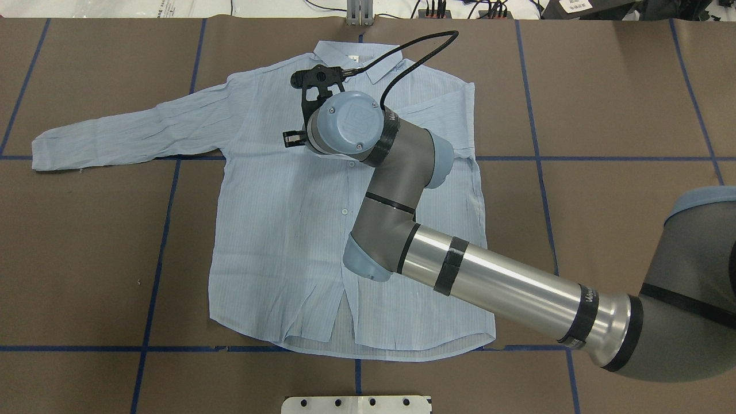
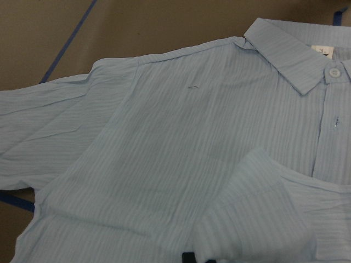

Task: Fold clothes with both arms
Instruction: 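Carry the sleeve cuff with the right gripper across the shirt front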

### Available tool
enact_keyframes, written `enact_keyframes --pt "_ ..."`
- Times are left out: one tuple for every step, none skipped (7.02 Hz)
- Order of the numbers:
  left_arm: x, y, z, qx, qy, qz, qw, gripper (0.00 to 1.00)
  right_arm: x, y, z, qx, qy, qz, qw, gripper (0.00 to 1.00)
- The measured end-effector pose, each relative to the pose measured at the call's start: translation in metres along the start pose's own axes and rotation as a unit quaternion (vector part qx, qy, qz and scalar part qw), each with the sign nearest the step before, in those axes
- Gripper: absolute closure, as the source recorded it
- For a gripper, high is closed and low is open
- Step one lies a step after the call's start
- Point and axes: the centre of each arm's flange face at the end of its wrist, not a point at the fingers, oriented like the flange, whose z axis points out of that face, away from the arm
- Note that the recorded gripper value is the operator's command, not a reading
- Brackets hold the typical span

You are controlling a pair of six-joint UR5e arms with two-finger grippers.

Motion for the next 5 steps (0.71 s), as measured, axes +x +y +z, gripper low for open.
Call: enact_keyframes --pt "-0.005 0.000 0.005 0.003 0.000 0.003 1.0000 0.00 -0.013 0.007 0.004 0.007 0.006 0.000 1.0000 0.00" --pt "-0.009 0.001 0.008 0.005 -0.001 0.005 1.0000 0.00 -0.028 0.010 0.009 0.008 0.011 0.000 0.9999 0.00" --pt "-0.011 0.001 0.010 0.005 -0.001 0.006 1.0000 0.00 -0.040 0.010 0.013 0.007 0.014 0.004 0.9999 0.00" --pt "-0.011 0.000 0.010 0.006 0.000 0.006 1.0000 0.00 -0.045 0.009 0.016 0.003 0.019 0.013 0.9997 0.00" --pt "-0.010 -0.006 0.009 0.010 0.000 0.005 0.9999 0.00 -0.039 0.004 0.017 -0.017 0.035 0.024 0.9989 0.00"
